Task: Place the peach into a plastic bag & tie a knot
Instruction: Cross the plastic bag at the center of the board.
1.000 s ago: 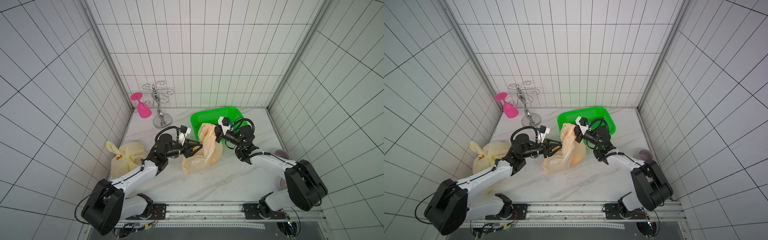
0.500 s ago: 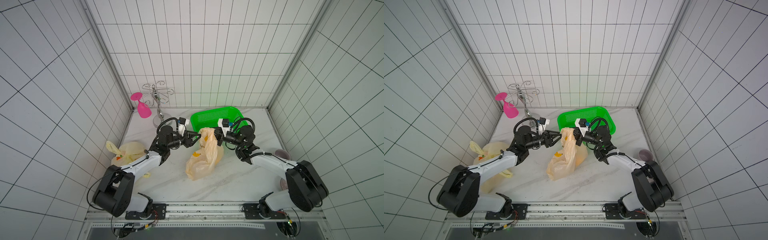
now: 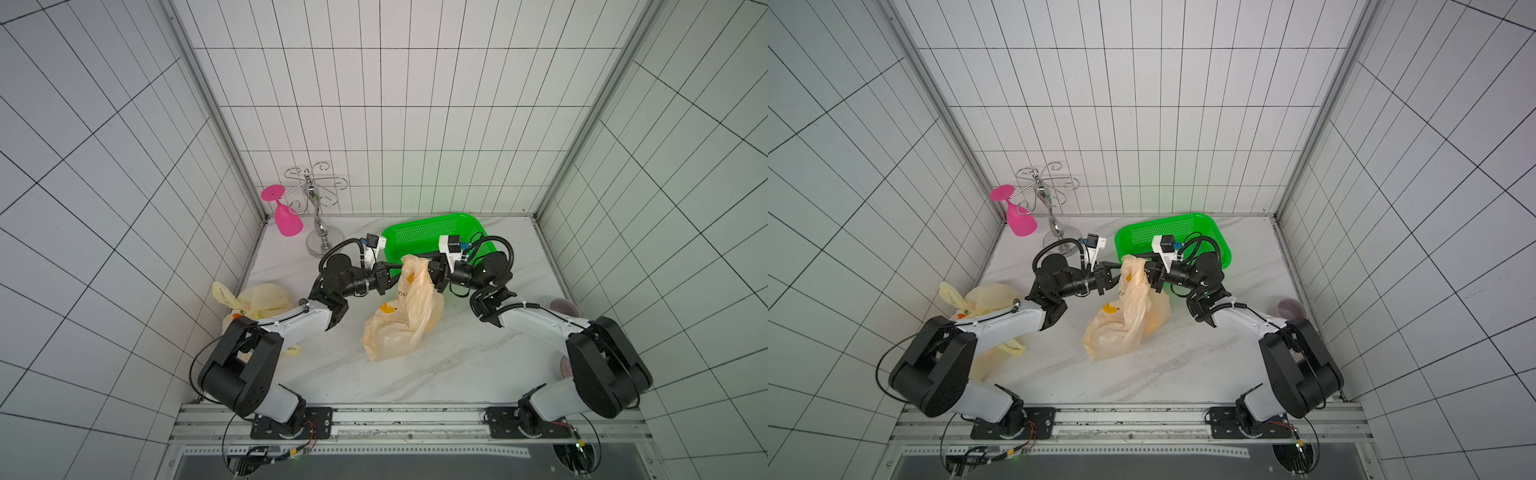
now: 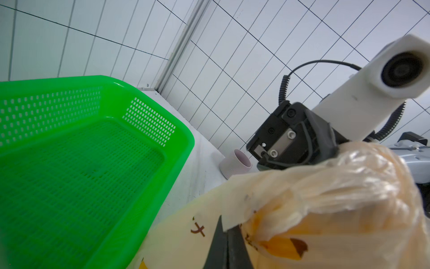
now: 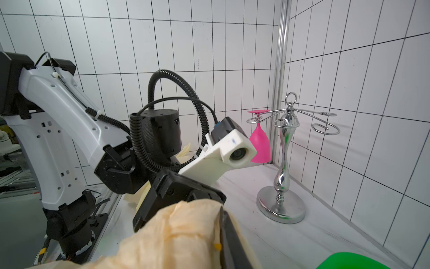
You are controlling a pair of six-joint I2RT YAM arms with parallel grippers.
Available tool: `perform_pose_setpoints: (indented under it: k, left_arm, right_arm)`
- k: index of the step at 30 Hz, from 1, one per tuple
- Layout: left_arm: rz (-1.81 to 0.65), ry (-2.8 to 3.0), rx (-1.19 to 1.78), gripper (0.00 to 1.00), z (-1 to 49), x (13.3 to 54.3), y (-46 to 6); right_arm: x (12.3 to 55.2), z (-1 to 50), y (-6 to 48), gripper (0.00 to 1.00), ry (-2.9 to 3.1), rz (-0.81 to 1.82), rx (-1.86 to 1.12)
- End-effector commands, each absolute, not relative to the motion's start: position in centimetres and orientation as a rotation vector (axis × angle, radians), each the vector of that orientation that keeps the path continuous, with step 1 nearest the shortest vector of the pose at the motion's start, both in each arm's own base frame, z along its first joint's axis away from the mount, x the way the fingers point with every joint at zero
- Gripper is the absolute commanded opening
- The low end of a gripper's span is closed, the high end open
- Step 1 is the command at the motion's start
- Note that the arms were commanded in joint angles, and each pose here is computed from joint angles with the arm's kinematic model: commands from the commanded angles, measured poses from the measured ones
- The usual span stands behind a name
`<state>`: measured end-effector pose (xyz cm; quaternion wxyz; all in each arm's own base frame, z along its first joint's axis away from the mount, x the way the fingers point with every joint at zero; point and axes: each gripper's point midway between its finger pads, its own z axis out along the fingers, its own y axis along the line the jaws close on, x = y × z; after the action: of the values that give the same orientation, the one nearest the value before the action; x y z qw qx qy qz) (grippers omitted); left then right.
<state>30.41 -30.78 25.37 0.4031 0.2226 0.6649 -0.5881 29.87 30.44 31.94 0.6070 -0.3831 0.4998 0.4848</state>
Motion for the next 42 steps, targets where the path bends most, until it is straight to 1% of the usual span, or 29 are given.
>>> perform_pose_setpoints:
  k: [1, 6, 9, 15, 19, 25, 27, 29, 32, 37, 39, 40, 42]
  left_arm:
    - [-1.567, 1.658, 0.593, 0.0, 25.3, 28.5, -32.2]
    - [-1.575, 1.657, 0.604, 0.0, 25.3, 27.2, -32.3]
    - [-1.55, 1.649, 0.607, 0.0, 25.4, 27.1, -31.8]
    - [-1.559, 1.614, 0.617, 0.0, 26.3, 26.3, -31.5]
    - [-1.554, 1.585, 0.614, 0.0, 26.8, 25.8, -31.2]
    - [-1.547, 1.602, 0.615, 0.0, 26.2, 25.4, -31.7]
    - [-1.531, 1.618, 0.62, 0.0, 25.6, 25.3, -31.9]
    - [-1.478, 1.665, 0.619, 0.0, 24.4, 25.7, -31.8]
    - [-1.382, 1.719, 0.627, 0.01, 23.3, 26.2, -31.2]
    - [-1.274, 1.772, 0.596, 0.32, 23.2, 27.3, -28.9]
    - [-1.249, 1.784, 0.581, 0.41, 23.4, 27.5, -27.6]
    - [-1.234, 1.794, 0.573, 0.43, 23.5, 27.5, -26.9]
    - [-1.2, 1.815, 0.548, 0.48, 23.8, 27.7, -25.6]
  right_arm:
    - [30.5, 37.9, 30.4, 0.25, 0.981, 1.031, -0.818]
    - [31.6, 36.4, 30.6, 0.29, 1.043, 0.897, -0.804]
    - [32.0, 35.3, 30.6, 0.31, 1.078, 0.869, -0.796]
    - [33.8, 34.0, 29.8, 0.31, 1.124, 0.752, -0.703]
    - [34.0, 32.9, 30.2, 0.26, 1.14, 0.62, -0.728]
    - [34.6, 32.3, 30.7, 0.27, 1.145, 0.554, -0.718]
    - [34.7, 32.5, 30.4, 0.25, 1.148, 0.57, -0.684]
    - [34.0, 33.4, 30.2, 0.23, 1.112, 0.685, -0.671]
    - [32.4, 34.0, 30.9, 0.18, 1.07, 0.879, -0.75]
    - [31.1, 32.4, 31.5, 0.13, 1.079, 0.98, -0.861]
    - [31.0, 32.2, 31.3, 0.1, 1.082, 0.996, -0.876]
    - [31.0, 32.2, 31.2, 0.08, 1.082, 0.999, -0.88]
    - [31.1, 32.0, 30.8, 0.06, 1.088, 1.003, -0.881]
